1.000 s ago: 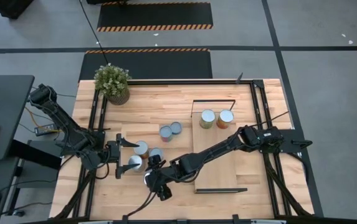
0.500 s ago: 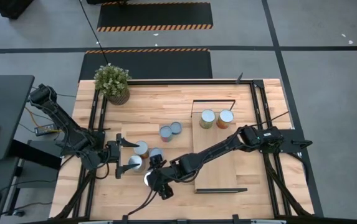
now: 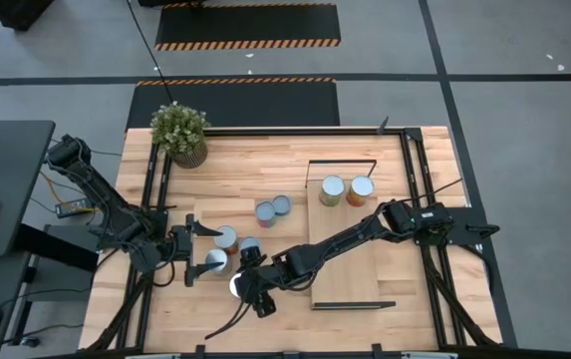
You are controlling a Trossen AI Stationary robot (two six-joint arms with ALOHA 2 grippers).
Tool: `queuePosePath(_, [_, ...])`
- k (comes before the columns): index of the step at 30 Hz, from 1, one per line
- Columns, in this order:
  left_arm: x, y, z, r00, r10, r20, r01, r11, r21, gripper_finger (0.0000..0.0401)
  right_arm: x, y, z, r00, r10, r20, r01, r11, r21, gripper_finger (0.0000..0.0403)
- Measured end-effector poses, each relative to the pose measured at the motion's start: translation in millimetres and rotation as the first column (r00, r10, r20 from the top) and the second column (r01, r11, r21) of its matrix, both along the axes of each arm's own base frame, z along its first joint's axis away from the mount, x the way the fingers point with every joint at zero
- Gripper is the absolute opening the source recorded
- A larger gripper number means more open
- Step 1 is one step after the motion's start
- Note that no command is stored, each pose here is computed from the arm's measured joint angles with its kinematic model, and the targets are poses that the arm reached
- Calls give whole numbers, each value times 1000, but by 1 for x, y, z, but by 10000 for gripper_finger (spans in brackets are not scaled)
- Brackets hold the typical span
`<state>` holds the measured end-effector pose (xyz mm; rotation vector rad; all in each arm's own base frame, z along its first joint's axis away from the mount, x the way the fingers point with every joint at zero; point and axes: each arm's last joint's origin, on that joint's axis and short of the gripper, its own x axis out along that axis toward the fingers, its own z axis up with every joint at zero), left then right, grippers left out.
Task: Pick and place cans onto a shelf
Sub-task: Put the canned cherries on the shelf
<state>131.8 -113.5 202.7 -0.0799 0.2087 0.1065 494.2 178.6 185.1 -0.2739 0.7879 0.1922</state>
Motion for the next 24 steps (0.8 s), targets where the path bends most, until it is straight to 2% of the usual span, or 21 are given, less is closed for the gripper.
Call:
queuePosePath(7, [0, 0, 0, 1000, 1, -1, -1, 1000, -2, 385, -1, 0, 5, 1000, 18, -7, -18, 1000, -13, 330])
queuePosePath(11, [0, 0, 0, 1000, 1, -1, -1, 1000, -1, 385, -5, -6, 29, 1000, -10, -16, 9, 999, -44, 331])
queuePosePath(17, [0, 0, 0, 1000, 1, -2, -1, 1000, -1, 385, -26, -17, 69, 984, -145, -106, 137, 987, -86, 329])
queuePosePath(24, [0, 0, 0, 1000, 1, -1, -1, 1000, -4, 385, -62, -32, 110, 929, -328, -170, 302, 940, -159, 330])
